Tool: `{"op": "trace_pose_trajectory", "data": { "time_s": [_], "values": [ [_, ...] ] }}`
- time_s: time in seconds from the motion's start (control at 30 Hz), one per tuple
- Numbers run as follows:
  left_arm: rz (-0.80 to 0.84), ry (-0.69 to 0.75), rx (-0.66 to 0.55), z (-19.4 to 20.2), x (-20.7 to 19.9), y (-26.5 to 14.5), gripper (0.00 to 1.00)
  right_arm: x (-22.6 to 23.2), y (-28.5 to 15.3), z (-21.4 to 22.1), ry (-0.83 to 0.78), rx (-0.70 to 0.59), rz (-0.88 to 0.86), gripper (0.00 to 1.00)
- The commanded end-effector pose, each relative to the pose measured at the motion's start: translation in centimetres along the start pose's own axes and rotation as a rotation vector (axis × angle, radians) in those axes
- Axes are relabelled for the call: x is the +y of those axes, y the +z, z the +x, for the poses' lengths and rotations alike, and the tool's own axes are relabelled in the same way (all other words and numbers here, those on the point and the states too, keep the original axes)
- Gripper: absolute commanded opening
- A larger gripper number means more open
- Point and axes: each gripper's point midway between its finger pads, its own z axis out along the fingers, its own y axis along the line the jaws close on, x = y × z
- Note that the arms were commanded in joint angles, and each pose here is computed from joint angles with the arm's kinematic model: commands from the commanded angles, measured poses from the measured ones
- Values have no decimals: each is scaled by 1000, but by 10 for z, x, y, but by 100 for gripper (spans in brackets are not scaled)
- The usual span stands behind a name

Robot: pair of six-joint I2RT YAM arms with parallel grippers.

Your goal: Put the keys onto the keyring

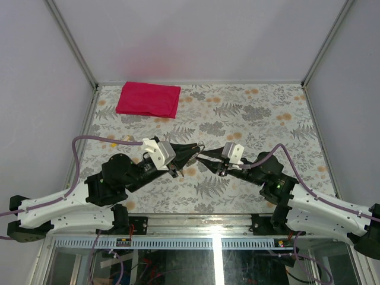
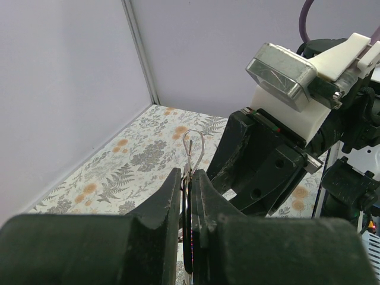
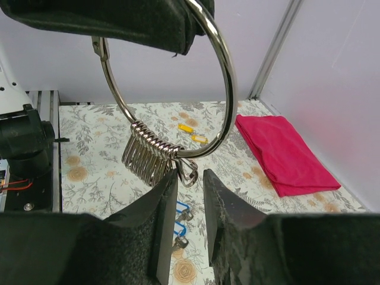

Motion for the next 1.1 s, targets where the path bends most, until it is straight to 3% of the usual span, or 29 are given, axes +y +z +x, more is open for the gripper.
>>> {"op": "trace_pose_trajectory", "data": {
  "time_s": [0.0,0.37,0.53,0.73,0.93,1.07],
  "values": [
    [-5,-41,-106,-35,4,-1,0,-9,4,-29,-11,-101,43,31],
    [-6,-40,-105,-33,4,1,0,-15,3,-34,-4,-133,77,29],
    [-7,-43,-111,-35,4,1,0,-14,2,-35,2,-142,77,41],
    [-8,-51,-120,-37,4,2,0,-11,5,-35,14,-154,64,42],
    [-6,-58,-124,-38,3,3,0,-10,8,-36,20,-170,58,35],
    [-9,-59,-131,-41,4,3,0,-10,7,-39,18,-182,55,20]
  ]
}}
